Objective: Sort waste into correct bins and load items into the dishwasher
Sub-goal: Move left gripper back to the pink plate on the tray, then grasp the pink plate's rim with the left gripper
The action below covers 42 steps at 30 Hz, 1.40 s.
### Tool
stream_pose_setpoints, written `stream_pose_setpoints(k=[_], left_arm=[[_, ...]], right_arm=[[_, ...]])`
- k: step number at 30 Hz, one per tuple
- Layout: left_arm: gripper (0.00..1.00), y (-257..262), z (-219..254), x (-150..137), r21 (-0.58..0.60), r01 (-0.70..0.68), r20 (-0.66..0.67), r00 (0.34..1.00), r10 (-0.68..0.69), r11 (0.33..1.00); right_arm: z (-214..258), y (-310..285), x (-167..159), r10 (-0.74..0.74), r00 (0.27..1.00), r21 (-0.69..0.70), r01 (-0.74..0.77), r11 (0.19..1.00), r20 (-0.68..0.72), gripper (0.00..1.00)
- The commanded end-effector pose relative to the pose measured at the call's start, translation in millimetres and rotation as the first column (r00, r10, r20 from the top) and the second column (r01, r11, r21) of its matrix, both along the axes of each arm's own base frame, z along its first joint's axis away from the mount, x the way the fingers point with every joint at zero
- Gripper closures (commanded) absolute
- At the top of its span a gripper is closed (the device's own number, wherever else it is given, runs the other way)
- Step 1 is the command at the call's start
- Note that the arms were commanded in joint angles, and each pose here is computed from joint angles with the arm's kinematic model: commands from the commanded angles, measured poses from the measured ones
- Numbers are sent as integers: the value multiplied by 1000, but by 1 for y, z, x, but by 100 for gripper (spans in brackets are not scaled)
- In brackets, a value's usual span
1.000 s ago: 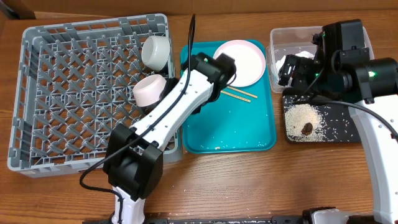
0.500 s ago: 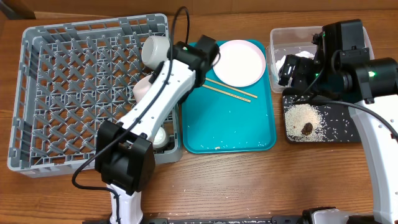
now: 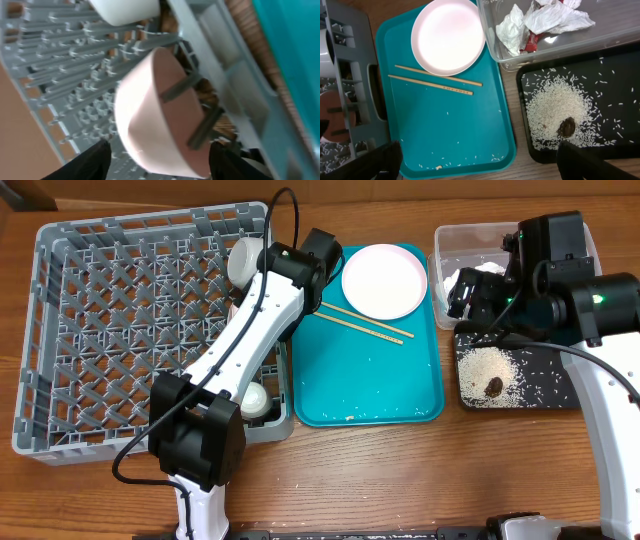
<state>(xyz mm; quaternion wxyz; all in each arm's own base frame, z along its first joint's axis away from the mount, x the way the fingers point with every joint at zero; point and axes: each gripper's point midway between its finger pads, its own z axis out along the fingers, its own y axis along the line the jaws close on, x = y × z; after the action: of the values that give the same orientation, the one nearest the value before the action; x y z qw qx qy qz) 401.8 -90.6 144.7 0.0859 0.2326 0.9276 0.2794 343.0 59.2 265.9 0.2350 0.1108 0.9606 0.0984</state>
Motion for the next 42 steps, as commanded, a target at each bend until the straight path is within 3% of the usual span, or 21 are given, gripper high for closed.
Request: stream_pose_setpoints(k=[1,6,9,12,14,15,19,27,29,35,42], left_arm=[[37,-14,-4,-1,-108,-66,10,998,68,992],[33,-26,21,12,-188,-85,84,991,103,978],[42,-59,49,28,-380,-45,138,985,105,924],[46,-112,69,43,-660,-25,145,976,161,751],[57,-140,75,52,-775,-18,130,974,187,632],[59,-144,75,58,-795,-25,132,968,214,606],[50,-154,28,87,-816,-174,85,907,413,551],[51,-171,-58,98,-787,-290,-24,896,443,544],[53,-172,-69,100,-783,-294,-26,896,443,549],[71,-181,-83,112,-799,-269,-5,898,441,538],[76,-181,-110,113,-787,-323,-29,870,491,525]], right_arm=[[9,-1,3,2,1000,-5,-2,1000,30,0],[9,-1,3,2,1000,-5,-2,1000,30,0],[9,-1,3,2,1000,-5,-2,1000,30,0],[9,-1,3,2,1000,-5,-2,1000,30,0],[9,-1,3,2,1000,-5,-2,1000,30,0],[9,-1,3,2,1000,-5,-2,1000,30,0],[9,-1,3,2,1000,-5,-2,1000,30,0],[9,-1,3,2,1000,-5,-2,1000,30,0],[9,-1,3,2,1000,-5,-2,1000,30,0],[9,-1,3,2,1000,-5,-2,1000,30,0],[9,-1,3,2,1000,-5,-2,1000,30,0]])
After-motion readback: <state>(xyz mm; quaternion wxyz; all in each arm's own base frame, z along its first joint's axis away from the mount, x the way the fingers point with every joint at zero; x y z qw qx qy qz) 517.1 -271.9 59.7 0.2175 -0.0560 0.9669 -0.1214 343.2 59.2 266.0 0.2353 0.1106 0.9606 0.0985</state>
